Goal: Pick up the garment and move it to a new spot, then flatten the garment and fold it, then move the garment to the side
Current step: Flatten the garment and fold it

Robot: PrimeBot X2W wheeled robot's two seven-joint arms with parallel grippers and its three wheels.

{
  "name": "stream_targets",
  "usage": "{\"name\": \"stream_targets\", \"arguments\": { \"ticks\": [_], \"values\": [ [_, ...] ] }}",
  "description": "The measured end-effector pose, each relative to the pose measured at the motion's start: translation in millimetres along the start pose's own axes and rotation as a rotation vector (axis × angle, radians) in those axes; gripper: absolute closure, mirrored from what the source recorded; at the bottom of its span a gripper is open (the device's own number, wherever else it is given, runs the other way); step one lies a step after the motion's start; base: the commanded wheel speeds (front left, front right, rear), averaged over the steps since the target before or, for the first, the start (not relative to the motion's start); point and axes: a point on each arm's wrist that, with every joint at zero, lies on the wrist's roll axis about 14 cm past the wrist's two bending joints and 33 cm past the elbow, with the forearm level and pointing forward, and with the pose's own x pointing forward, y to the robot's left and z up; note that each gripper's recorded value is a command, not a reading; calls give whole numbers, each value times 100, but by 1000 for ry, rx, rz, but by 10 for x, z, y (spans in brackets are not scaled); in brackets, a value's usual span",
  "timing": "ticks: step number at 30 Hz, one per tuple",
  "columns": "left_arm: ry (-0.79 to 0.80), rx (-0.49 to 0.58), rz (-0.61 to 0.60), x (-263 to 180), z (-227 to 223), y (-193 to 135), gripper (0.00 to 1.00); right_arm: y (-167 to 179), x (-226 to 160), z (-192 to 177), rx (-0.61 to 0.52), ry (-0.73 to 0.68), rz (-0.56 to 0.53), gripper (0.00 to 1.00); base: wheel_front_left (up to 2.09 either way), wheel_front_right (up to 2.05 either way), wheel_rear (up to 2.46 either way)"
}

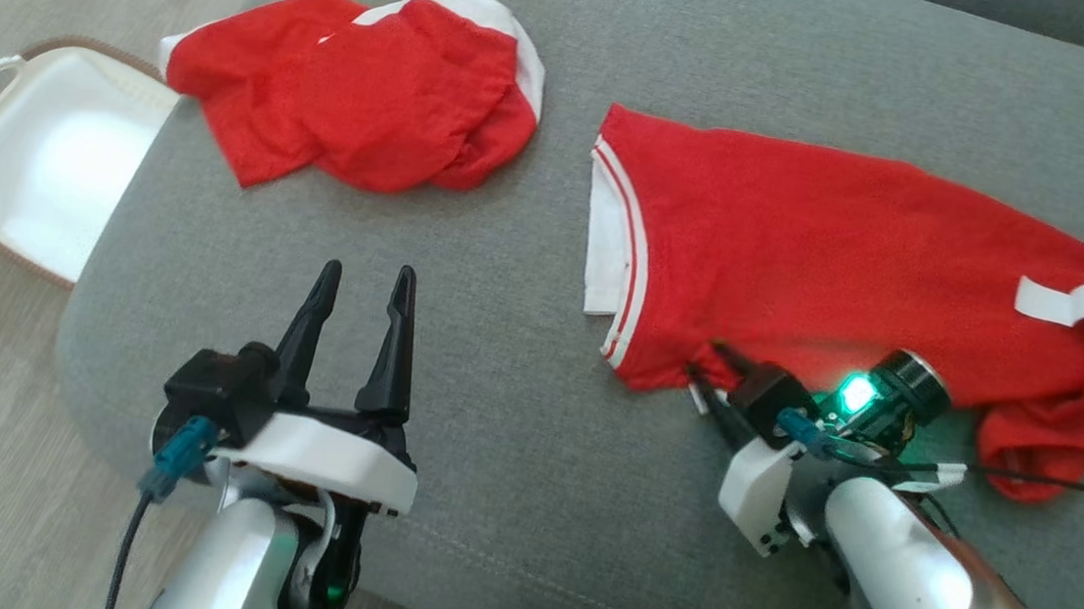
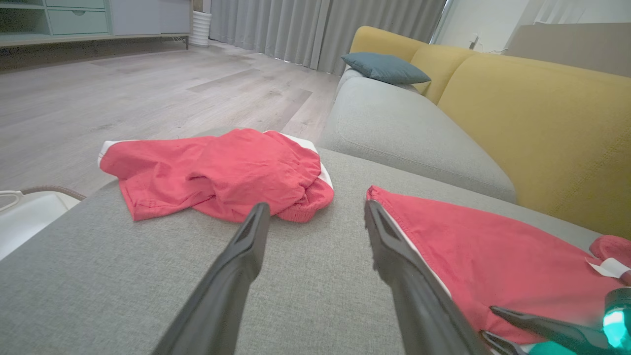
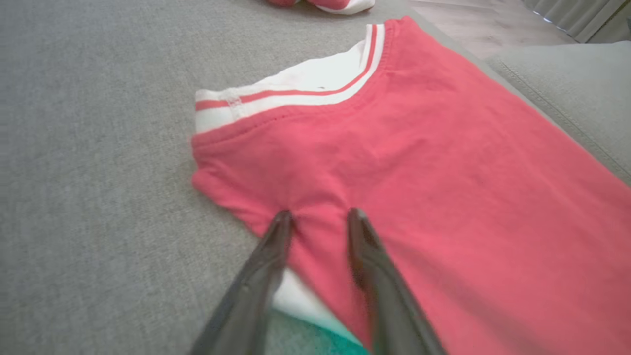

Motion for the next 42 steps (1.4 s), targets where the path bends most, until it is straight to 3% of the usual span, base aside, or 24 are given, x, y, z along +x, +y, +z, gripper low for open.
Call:
{"name": "stream_targets", "arguments": {
  "ticks": [9, 19, 27, 33, 34, 35, 42],
  "values": [
    [-11, -6, -67, 57, 19, -200, 0, -90, -158, 148, 61, -71, -66, 100, 0, 0, 0],
    [-40, -19, -122, 61, 110, -378, 0, -546, -399, 754, 68, -246, -203, 100, 0, 0, 0],
    [2, -40, -96, 90, -11, -326, 0, -1806, -381, 1410, -138, -274, -350, 100, 0, 0, 0],
    [-1, -44, -60, 154, 23, -224, 0, -2557, -278, 1523, -222, -204, -439, 100, 0, 0, 0],
    [3, -44, -49, 152, 13, -194, 0, -2686, -244, 1518, -218, -187, -458, 47, 0, 0, 0],
    [8, -43, -33, 151, 3, -152, 0, -2797, -205, 1533, -213, -179, -473, 0, 0, 0, 0],
    [44, -26, 50, 126, -100, 79, 0, -3055, 161, 1336, -140, -102, -481, 0, 0, 0, 0]
  ]
}}
